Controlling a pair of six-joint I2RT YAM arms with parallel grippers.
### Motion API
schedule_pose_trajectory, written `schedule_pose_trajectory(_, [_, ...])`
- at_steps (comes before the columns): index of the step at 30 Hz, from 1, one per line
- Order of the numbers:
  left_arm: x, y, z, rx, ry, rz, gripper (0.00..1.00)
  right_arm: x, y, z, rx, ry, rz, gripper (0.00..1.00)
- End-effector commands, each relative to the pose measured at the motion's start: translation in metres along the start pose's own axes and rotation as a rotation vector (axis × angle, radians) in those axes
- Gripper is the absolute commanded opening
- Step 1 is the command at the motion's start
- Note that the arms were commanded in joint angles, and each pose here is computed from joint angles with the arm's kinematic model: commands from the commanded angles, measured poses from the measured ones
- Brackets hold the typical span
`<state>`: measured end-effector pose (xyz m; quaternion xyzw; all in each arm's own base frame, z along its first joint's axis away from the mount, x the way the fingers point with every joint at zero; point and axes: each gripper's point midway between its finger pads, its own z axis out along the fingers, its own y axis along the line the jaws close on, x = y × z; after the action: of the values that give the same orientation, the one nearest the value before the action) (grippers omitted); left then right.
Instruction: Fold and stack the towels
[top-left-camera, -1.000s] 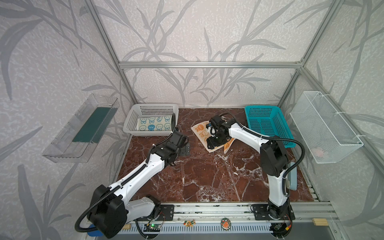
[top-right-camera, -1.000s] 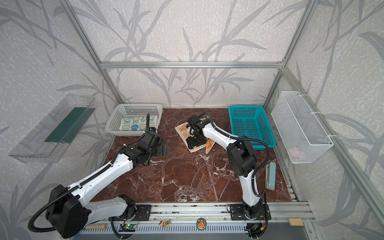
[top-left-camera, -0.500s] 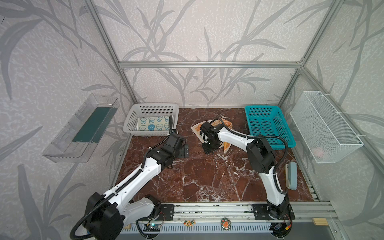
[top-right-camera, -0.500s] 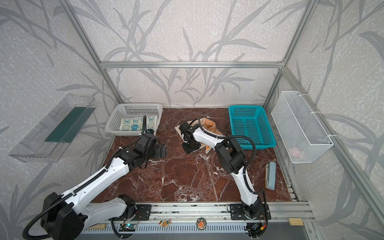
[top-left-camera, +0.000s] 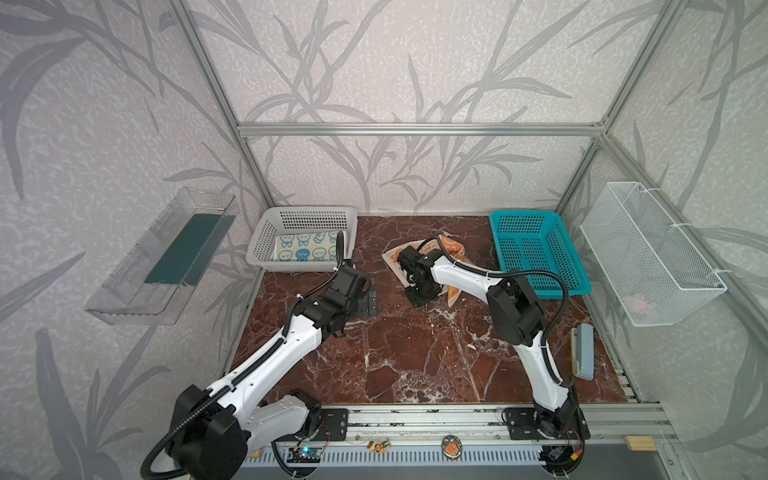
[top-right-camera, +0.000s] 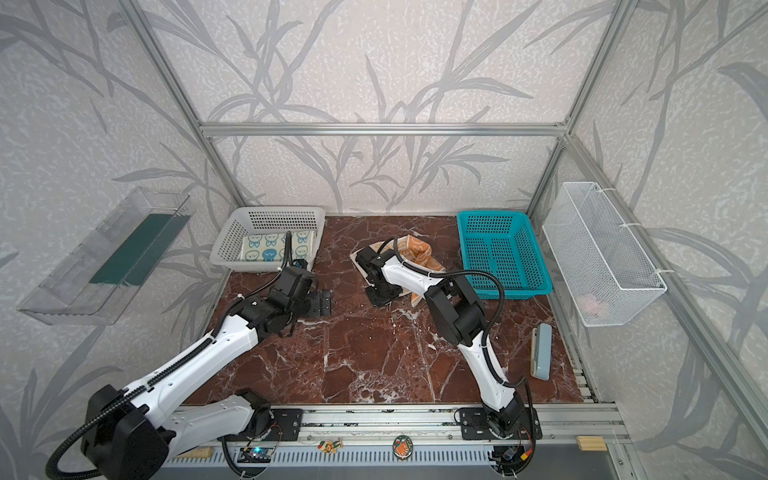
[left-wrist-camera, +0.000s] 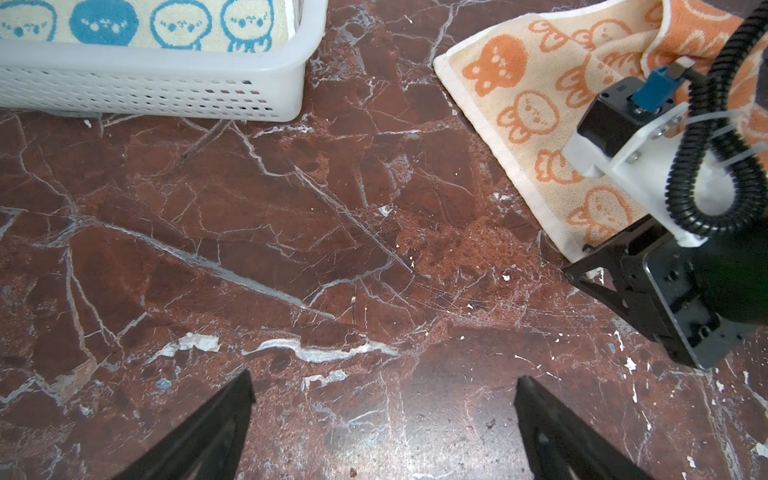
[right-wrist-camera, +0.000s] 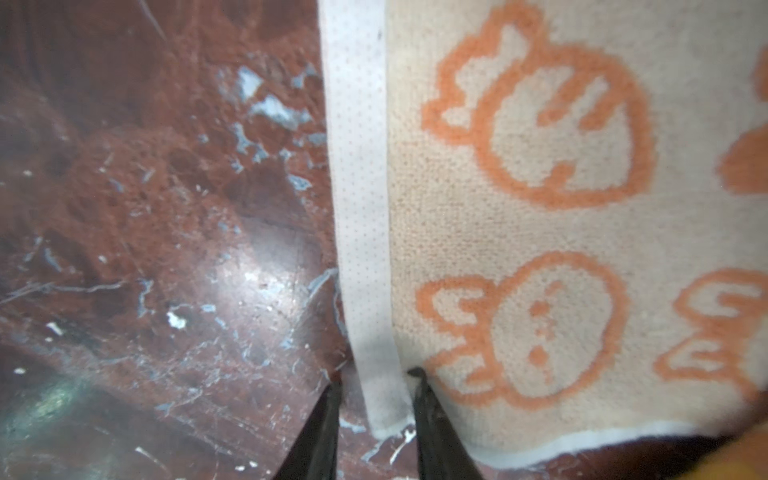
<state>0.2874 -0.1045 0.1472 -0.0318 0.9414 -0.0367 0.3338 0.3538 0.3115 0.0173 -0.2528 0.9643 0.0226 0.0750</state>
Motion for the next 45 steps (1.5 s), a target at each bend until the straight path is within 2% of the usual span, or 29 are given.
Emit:
schedule_pose_trajectory(1, [0.002, 0.003, 0.001, -0.007, 0.002, -0.026, 0.99, 0.016, -0.014, 0.023, 0.074, 0.074, 0.006, 0.23])
schedule_pose_trajectory(4, [0.003, 0.003, 0.003, -0.007, 0.009, -0.024, 0.99, 0.021, -0.015, 0.031, 0.083, 0.090, 0.006, 0.12])
schedule_pose_trajectory(11, [0.005, 0.003, 0.007, -0.013, 0.020, -0.022, 0.99, 0.031, -0.018, 0.034, 0.093, 0.114, -0.008, 0.00])
schedule_pose_trajectory(20, [0.006, -0.010, 0.016, 0.018, 0.084, -0.061, 0.99, 0.062, -0.028, -0.002, 0.049, 0.088, 0.015, 0.00])
schedule_pose_trajectory(26, [0.008, -0.060, 0.040, 0.210, 0.188, -0.047, 0.99, 0.104, -0.058, -0.006, 0.074, 0.118, 0.061, 0.00])
schedule_pose_trajectory(30, [0.015, -0.083, 0.060, 0.259, 0.305, -0.027, 0.99, 0.125, -0.083, -0.006, 0.052, 0.124, 0.140, 0.00])
schedule_pose_trajectory(33, [0.024, -0.101, 0.076, 0.290, 0.361, 0.029, 0.99, 0.131, -0.090, -0.009, 0.026, 0.114, 0.174, 0.00])
schedule_pose_trajectory(36, [0.032, -0.108, 0.089, 0.262, 0.417, 0.090, 0.97, 0.131, -0.094, -0.014, 0.022, 0.103, 0.183, 0.00])
schedule_pose_trajectory(45, [0.042, -0.116, 0.111, 0.217, 0.453, 0.154, 0.86, 0.126, -0.090, -0.020, -0.007, 0.075, 0.193, 0.00])
